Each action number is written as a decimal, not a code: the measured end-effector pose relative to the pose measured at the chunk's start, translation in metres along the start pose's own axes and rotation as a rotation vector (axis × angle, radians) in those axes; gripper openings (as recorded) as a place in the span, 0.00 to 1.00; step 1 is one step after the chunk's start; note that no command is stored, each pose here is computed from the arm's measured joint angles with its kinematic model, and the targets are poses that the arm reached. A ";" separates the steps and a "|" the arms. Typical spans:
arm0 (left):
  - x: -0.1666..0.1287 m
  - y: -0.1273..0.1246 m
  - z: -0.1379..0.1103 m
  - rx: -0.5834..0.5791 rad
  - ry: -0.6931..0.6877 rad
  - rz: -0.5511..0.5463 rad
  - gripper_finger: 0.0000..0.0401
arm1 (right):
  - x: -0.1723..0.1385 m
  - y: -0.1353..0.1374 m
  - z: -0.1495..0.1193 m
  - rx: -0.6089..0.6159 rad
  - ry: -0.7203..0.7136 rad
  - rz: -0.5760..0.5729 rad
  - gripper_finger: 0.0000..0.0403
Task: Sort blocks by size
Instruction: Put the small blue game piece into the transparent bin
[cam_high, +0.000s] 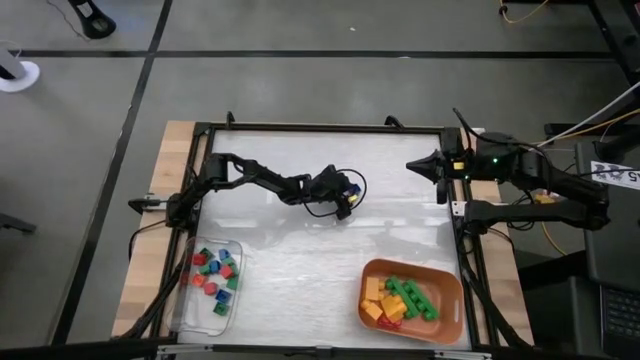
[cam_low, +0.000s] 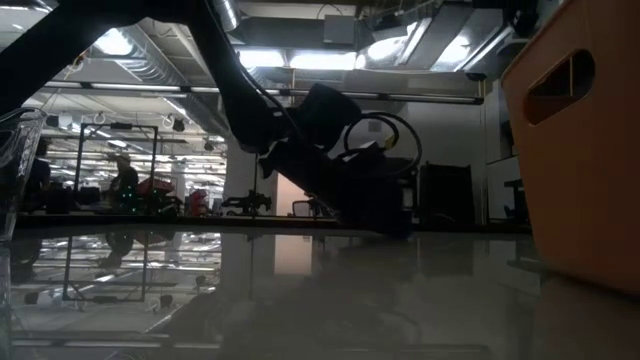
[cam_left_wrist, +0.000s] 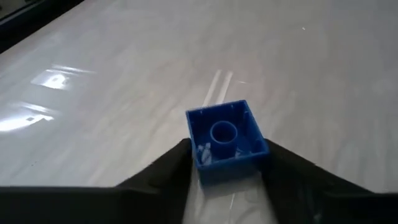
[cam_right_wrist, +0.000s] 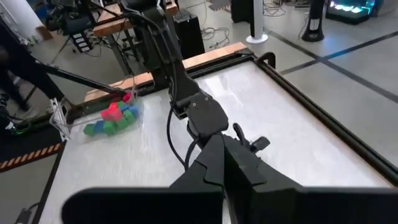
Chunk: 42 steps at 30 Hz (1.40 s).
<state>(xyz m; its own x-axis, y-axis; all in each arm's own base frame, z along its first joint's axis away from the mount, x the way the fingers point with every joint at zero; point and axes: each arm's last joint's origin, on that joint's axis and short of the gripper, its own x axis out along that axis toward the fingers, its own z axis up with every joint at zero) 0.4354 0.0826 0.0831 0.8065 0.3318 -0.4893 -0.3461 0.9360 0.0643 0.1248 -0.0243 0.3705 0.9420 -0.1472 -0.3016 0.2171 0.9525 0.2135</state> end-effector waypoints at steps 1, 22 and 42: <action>0.000 0.000 0.000 0.007 -0.003 -0.001 0.40 | 0.000 0.000 0.000 0.000 0.005 0.000 0.00; -0.073 -0.012 0.090 0.084 -0.070 -0.089 0.32 | -0.028 -0.014 -0.085 0.019 0.040 0.088 0.00; -0.369 -0.063 0.068 -0.231 0.704 -0.295 0.34 | 0.020 -0.033 -0.178 0.013 0.022 0.200 0.00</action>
<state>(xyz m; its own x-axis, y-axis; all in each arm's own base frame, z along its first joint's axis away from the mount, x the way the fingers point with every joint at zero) 0.1923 -0.0907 0.3189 0.4150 -0.1498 -0.8974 -0.3188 0.8999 -0.2976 0.0910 -0.0115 0.1923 0.9608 0.0506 -0.2726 0.0300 0.9585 0.2835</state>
